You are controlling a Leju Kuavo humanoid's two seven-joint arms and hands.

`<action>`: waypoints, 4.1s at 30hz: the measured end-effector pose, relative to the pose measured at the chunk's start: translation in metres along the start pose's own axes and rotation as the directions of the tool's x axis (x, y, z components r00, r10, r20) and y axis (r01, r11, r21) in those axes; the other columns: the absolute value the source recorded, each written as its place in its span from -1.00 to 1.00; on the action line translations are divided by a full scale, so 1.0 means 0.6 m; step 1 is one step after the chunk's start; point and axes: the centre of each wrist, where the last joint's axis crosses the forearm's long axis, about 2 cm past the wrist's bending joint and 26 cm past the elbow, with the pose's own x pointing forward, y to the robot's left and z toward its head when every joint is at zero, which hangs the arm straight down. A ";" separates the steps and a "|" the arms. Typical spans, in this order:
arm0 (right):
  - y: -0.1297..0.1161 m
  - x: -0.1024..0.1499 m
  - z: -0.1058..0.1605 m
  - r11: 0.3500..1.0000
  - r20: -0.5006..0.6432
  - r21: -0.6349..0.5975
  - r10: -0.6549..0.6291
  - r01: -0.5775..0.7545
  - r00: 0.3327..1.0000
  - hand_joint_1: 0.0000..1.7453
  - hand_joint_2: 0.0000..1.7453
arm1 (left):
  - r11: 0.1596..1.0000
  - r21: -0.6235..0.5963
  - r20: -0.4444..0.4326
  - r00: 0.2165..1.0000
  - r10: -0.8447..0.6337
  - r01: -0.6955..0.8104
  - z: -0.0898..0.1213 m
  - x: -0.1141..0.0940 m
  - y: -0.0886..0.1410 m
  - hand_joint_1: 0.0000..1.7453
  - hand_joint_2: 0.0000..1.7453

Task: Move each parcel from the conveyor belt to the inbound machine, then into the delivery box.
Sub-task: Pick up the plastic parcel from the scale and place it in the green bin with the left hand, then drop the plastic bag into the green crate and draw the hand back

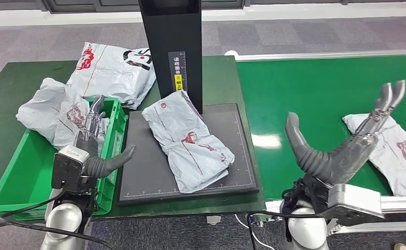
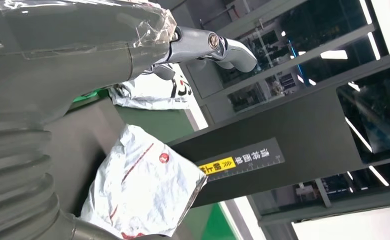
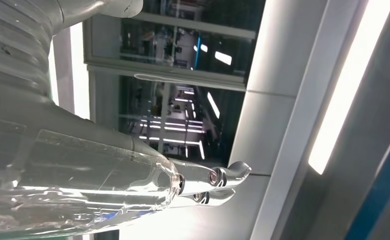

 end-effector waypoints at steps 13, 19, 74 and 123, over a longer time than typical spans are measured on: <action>-0.068 -0.044 0.030 0.999 -0.179 -0.030 0.013 -0.019 0.984 -1.00 1.00 | 0.701 -0.431 0.086 0.799 -0.595 0.568 -0.074 -0.041 -0.123 -1.00 1.00; -0.061 -0.069 0.038 1.000 -0.221 -0.005 0.025 -0.026 0.975 -1.00 1.00 | 0.502 -0.635 0.184 0.746 -0.640 0.587 -0.095 -0.068 -0.185 -1.00 1.00; -0.045 -0.106 0.031 0.999 -0.297 0.016 0.033 -0.029 0.954 -1.00 1.00 | 0.821 -0.416 0.041 0.910 -0.412 0.391 -0.187 -0.057 -0.096 1.00 1.00; -0.102 -0.082 0.084 0.992 -0.361 -0.067 0.079 -0.110 0.929 -1.00 1.00 | -0.125 0.438 -0.531 0.144 -0.835 0.890 -0.132 0.071 0.255 1.00 1.00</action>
